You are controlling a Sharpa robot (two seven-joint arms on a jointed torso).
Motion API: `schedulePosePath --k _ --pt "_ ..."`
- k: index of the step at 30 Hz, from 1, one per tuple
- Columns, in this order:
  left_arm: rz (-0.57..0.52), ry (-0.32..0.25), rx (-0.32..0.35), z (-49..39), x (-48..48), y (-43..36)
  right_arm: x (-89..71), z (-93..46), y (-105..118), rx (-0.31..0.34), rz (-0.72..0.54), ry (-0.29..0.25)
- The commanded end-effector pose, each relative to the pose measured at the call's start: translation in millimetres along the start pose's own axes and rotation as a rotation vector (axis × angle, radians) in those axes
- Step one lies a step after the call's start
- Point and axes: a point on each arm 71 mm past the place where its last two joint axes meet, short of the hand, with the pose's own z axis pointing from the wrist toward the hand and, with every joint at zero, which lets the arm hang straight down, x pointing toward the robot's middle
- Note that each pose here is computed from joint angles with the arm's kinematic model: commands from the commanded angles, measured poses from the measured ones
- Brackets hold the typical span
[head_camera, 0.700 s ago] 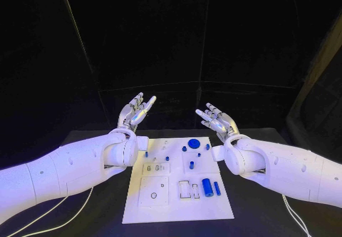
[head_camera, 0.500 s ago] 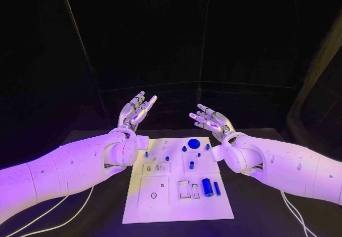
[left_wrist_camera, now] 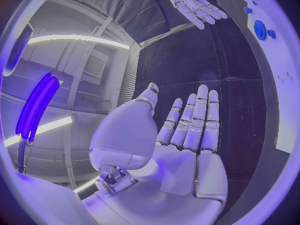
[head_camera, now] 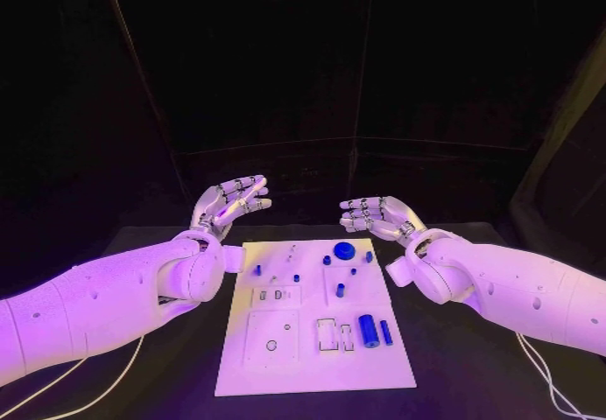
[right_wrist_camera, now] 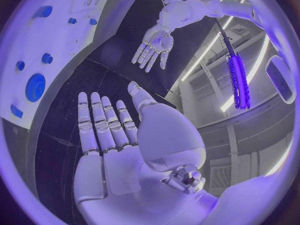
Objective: Assemble the parts on the task board
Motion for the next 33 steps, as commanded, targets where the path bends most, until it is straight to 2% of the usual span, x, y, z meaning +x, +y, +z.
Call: schedulePosePath --k 1,6,11,22,28,33 --pt "-0.006 0.078 0.017 -3.9 1.3 -5.0 -5.9 2.4 8.3 -0.064 -0.154 0.013" --pt "0.000 0.116 0.018 -12.3 0.7 -10.1 -13.0 7.5 15.2 -0.093 -0.265 0.029" --pt "-0.013 0.151 0.013 -22.5 2.8 -15.6 -19.3 16.4 24.3 -0.112 -0.446 0.069" --pt "-0.051 0.212 -0.004 -42.3 11.3 -25.7 -17.7 32.8 37.8 -0.070 -0.875 0.190" --pt "-0.069 0.241 -0.009 -47.6 17.8 -28.6 -11.1 38.6 44.3 -0.059 -1.015 0.224" --pt "-0.078 0.256 -0.012 -49.0 21.2 -29.4 -5.5 42.3 48.3 -0.058 -1.070 0.242"
